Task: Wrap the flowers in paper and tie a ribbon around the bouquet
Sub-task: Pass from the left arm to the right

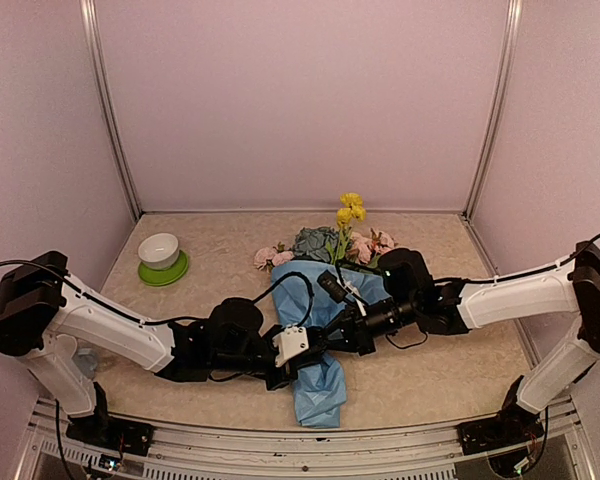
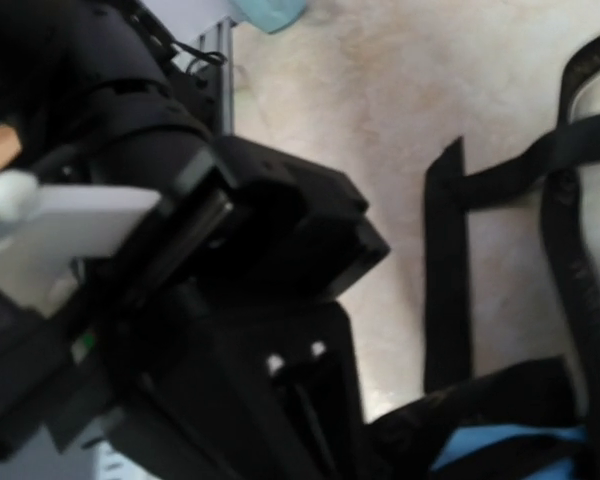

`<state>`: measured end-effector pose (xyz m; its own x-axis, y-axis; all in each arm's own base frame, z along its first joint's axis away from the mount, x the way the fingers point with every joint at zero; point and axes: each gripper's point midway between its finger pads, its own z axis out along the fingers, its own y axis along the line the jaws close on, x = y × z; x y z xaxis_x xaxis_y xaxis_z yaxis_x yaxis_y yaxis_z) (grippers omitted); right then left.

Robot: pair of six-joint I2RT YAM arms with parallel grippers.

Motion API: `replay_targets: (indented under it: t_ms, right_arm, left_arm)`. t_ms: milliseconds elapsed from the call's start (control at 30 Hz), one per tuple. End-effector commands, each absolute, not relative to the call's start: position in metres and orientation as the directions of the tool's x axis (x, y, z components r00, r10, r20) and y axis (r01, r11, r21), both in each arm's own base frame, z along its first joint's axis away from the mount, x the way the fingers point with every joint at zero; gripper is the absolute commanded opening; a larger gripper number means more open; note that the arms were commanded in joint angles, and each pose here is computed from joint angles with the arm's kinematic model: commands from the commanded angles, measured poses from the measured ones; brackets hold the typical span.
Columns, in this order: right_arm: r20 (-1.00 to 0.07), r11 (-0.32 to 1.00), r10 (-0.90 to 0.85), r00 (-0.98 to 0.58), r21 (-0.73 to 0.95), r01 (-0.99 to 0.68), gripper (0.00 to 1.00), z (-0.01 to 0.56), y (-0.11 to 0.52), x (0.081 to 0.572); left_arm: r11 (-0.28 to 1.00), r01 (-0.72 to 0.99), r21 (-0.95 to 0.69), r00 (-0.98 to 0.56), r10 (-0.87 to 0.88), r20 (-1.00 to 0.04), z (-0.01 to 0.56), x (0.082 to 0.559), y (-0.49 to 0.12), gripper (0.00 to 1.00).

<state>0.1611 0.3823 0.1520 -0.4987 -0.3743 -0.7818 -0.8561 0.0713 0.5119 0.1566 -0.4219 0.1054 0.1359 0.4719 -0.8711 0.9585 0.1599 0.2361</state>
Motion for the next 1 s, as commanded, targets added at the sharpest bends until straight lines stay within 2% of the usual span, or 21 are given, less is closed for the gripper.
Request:
replay_targets:
  t_ms: [0,67,100,200,233,267,367,467,600,700,733,833,867,967]
  right_arm:
    - [-0.774,0.030,-0.377,-0.509,0.539,-0.842,0.00,0.157,0.386,0.157]
    - [-0.776,0.042,-0.371,-0.511,0.536,-0.843,0.00,0.157,0.385,0.158]
    - [-0.778,0.054,-0.364,-0.512,0.531,-0.846,0.00,0.158,0.384,0.160]
    - [-0.787,0.100,-0.345,-0.512,0.511,-0.854,0.00,0.162,0.384,0.170]
    - [-0.786,0.113,-0.344,-0.514,0.509,-0.853,0.00,0.163,0.384,0.172]
    - [-0.784,0.122,-0.343,-0.517,0.509,-0.852,0.00,0.163,0.384,0.174]
    - [-0.778,0.140,-0.347,-0.523,0.509,-0.849,0.00,0.163,0.384,0.179]
    - [-0.771,0.169,-0.351,-0.532,0.506,-0.846,0.00,0.160,0.383,0.183]
    - [-0.766,0.179,-0.350,-0.540,0.511,-0.841,0.00,0.158,0.384,0.186]
    - [-0.767,0.175,-0.345,-0.540,0.513,-0.840,0.00,0.158,0.385,0.186]
    - [-0.770,0.173,-0.343,-0.538,0.511,-0.842,0.00,0.158,0.386,0.187]
    - [-0.769,0.178,-0.343,-0.539,0.510,-0.841,0.00,0.157,0.386,0.188]
    - [-0.768,0.178,-0.345,-0.540,0.511,-0.841,0.00,0.156,0.387,0.188]
    - [-0.761,0.187,-0.353,-0.544,0.513,-0.838,0.00,0.152,0.387,0.189]
  left_arm:
    - [0.181,0.957,0.228,0.132,0.426,-0.895,0.122,0.160,-0.422,0.00]
    - [0.196,0.955,0.224,0.122,0.427,-0.896,0.122,0.162,-0.422,0.01]
    - [0.213,0.951,0.223,0.115,0.428,-0.896,0.123,0.165,-0.421,0.07]
    - [0.316,0.927,0.204,0.059,0.411,-0.910,0.134,0.180,-0.416,0.39]
    - [0.333,0.920,0.205,0.061,0.396,-0.916,0.141,0.181,-0.414,0.88]
    - [0.340,0.916,0.213,0.073,0.381,-0.922,0.148,0.180,-0.410,0.97]
    - [0.397,0.883,0.252,0.106,0.354,-0.929,0.166,0.181,-0.394,0.99]
    - [0.522,0.816,0.249,0.082,0.322,-0.943,0.188,0.193,-0.367,0.99]
    - [0.812,0.584,0.026,-0.113,0.113,-0.987,0.218,0.240,-0.306,0.99]
    - [0.810,0.560,-0.173,-0.311,0.012,-0.950,0.207,0.271,-0.283,0.99]
    - [0.806,0.545,-0.231,-0.387,-0.003,-0.922,0.195,0.279,-0.277,0.94]
    - [0.865,0.432,-0.254,-0.562,0.038,-0.826,0.151,0.302,-0.252,0.74]
    - [0.879,0.411,-0.240,-0.613,0.071,-0.787,0.132,0.305,-0.248,0.70]
    - [0.876,0.418,-0.241,-0.683,0.128,-0.719,0.104,0.303,-0.256,0.73]
